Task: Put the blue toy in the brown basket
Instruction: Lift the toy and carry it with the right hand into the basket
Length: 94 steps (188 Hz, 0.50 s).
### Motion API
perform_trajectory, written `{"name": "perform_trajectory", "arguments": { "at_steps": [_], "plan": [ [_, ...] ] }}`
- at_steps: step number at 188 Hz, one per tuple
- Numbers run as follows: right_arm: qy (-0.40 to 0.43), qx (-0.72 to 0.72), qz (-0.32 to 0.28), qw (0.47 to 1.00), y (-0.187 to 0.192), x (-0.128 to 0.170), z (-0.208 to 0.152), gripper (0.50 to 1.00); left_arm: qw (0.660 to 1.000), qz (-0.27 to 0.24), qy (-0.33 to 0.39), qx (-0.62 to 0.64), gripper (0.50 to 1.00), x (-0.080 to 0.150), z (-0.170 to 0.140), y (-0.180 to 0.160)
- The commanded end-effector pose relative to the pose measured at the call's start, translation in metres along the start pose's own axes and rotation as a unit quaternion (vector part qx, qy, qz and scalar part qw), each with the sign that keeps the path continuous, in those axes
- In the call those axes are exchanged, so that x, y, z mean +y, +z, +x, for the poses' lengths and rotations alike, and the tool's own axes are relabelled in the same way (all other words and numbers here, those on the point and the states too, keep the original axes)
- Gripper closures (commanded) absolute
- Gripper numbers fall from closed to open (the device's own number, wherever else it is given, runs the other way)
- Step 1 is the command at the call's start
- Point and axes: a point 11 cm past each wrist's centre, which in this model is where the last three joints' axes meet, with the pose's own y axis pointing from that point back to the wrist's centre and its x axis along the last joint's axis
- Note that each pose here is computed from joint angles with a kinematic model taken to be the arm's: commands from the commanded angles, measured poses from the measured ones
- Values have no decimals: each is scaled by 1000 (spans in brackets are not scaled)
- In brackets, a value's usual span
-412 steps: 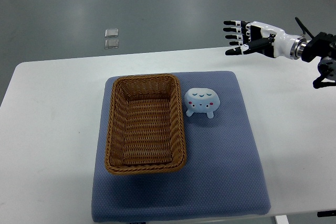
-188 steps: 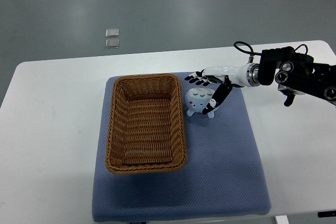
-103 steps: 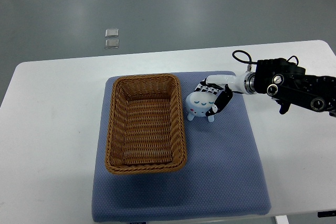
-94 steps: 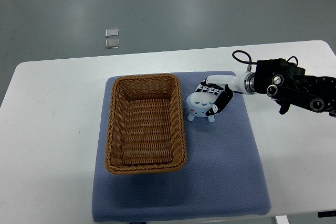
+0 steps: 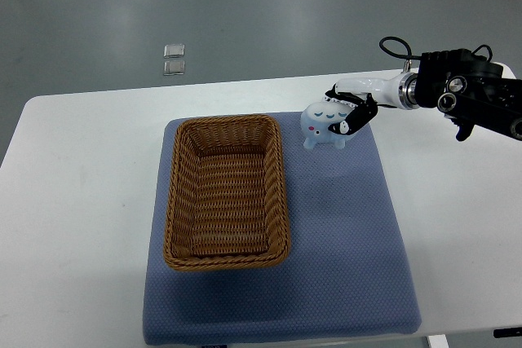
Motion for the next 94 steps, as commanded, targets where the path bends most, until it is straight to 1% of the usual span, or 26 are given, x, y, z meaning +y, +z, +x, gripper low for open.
{"name": "perform_trajectory", "arguments": {
  "at_steps": [1, 15, 44, 77, 94],
  "plan": [
    [10, 7, 16, 1000, -18, 7, 17, 1000, 1000, -1, 0, -1, 500, 0, 0, 1],
    [12, 11, 24, 1000, -28, 8, 23, 1000, 1000, -1, 0, 0, 500, 0, 0, 1],
    [-5, 20, 51, 998, -50, 2, 12, 1000, 1000, 0, 0, 0, 500, 0, 0, 0],
    [-40, 31, 94, 994, -92, -22, -20, 1000, 1000, 0, -2, 0, 500, 0, -1, 0],
    [-64, 36, 120, 990, -120, -37, -44, 1000, 1000, 0, -2, 0, 500, 0, -1, 0]
  ]
}}
